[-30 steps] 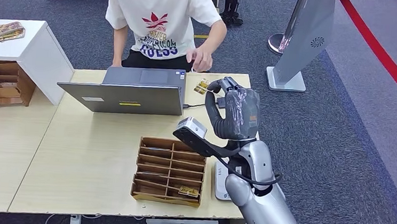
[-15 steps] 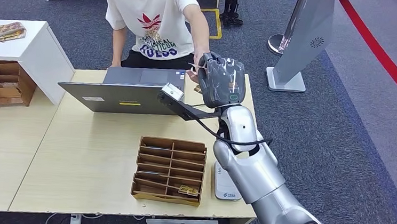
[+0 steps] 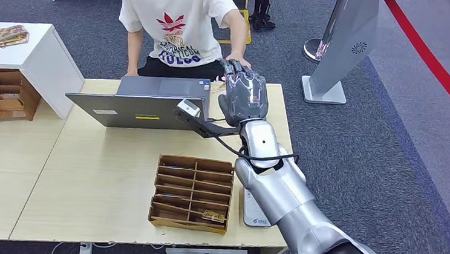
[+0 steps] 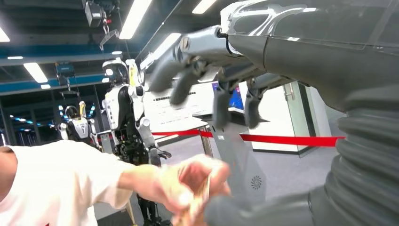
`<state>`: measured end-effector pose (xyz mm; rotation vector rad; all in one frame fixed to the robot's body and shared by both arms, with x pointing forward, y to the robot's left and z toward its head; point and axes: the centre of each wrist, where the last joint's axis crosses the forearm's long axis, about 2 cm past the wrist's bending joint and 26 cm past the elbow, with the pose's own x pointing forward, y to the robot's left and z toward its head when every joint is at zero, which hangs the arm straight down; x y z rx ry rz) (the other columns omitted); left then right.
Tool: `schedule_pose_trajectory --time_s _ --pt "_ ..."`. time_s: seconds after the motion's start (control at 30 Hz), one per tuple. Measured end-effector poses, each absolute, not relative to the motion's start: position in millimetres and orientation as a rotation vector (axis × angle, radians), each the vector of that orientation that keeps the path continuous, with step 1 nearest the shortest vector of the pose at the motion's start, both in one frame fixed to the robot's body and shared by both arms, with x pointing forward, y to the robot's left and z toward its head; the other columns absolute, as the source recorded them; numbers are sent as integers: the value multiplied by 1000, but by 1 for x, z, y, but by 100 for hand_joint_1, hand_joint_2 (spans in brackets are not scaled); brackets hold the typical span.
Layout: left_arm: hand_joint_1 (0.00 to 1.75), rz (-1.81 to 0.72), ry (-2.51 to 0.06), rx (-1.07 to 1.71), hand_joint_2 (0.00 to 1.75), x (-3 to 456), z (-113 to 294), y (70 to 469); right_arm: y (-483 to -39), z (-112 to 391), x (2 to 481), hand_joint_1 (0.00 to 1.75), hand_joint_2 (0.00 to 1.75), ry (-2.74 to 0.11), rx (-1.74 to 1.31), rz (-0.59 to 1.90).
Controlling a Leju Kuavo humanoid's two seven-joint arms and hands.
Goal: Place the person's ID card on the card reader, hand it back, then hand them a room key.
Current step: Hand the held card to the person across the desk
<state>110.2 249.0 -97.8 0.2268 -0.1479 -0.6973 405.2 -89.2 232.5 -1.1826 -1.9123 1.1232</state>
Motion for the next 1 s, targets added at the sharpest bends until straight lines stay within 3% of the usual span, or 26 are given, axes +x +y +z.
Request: schedule_pose_trajectory --time_s 0.5,0.63,0.77,0.87,1.0 --pt "0 -694 -148 225 0 110 -98 248 -89 226 406 0 175 -1877 -1176 1159" --pt "0 -681 -145 222 0 110 -98 248 -87 224 405 0 0 -1859 -1132 1193" --pt "0 -659 -143 221 0 108 -98 248 -79 218 396 0 0 -1893 -916 1185" --pt "0 -622 -143 222 0 104 -99 249 -68 211 375 0 0 -1957 -549 1095" --pt "0 -543 -143 228 0 88 -103 250 -62 197 320 0 0 -2031 83 701"
